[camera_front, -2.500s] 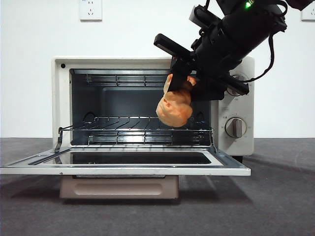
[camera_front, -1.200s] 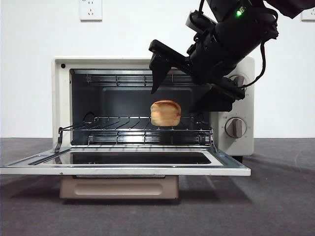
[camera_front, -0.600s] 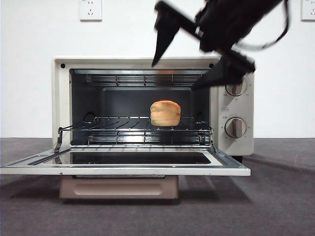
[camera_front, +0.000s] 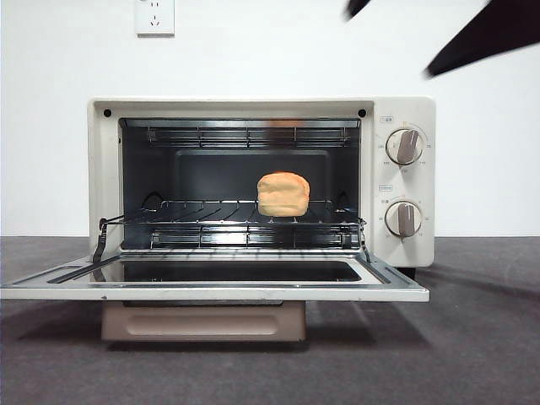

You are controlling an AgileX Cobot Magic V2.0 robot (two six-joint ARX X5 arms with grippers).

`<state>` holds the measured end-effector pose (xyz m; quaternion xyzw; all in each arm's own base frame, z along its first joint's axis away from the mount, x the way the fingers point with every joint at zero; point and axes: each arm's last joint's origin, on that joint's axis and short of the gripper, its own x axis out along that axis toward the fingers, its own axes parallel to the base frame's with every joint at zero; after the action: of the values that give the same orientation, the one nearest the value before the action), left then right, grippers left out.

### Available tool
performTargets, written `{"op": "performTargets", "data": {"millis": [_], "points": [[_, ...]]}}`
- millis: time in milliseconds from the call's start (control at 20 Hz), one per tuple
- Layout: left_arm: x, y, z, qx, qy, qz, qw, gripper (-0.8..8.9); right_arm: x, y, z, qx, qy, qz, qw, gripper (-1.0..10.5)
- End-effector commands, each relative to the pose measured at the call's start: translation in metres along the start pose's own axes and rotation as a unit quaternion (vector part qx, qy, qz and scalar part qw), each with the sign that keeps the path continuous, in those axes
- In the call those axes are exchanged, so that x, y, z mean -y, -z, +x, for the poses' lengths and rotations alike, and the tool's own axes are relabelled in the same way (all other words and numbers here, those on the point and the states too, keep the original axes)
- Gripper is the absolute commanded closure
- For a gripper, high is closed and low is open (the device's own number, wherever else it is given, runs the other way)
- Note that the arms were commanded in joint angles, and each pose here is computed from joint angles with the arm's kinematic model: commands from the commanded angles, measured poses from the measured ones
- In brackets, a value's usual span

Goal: The left arm flap open the oven, the right arm pick bread and place it into oven, the left arm flap close the oven

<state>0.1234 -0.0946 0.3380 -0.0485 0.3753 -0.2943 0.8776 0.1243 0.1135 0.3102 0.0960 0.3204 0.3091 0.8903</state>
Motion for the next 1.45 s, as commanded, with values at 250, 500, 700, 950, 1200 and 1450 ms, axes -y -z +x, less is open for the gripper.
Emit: {"op": "performTargets", "data": {"millis": [250, 500, 700, 950, 1200, 1450], "points": [[-0.062, -0.033, 0.039, -0.024, 0.070, -0.104, 0.992, 7.99, 0.006, 0.019, -0.067, 0.036, 0.017, -0.032, 0.999, 4.9], [-0.123, -0.031, 0.050, -0.018, 0.023, -0.194, 0.980, 7.99, 0.015, 0.040, -0.095, 0.037, 0.042, -0.014, 0.998, 4.9], [-0.149, 0.006, 0.078, -0.045, 0.016, -0.257, 0.965, 7.99, 0.016, 0.043, -0.102, 0.039, 0.038, -0.003, 0.999, 4.9], [-0.160, 0.044, 0.098, -0.062, 0.020, -0.310, 0.949, 7.99, 0.015, 0.040, -0.106, 0.049, 0.034, -0.003, 0.998, 4.9], [-0.164, 0.084, 0.115, -0.089, 0.016, -0.345, 0.934, 7.99, 0.013, 0.037, -0.107, 0.064, 0.028, -0.002, 0.998, 4.9], [-0.162, 0.097, 0.118, -0.113, 0.018, -0.354, 0.928, 7.99, 0.013, 0.036, -0.107, 0.069, 0.030, -0.001, 0.997, 4.9]]}}
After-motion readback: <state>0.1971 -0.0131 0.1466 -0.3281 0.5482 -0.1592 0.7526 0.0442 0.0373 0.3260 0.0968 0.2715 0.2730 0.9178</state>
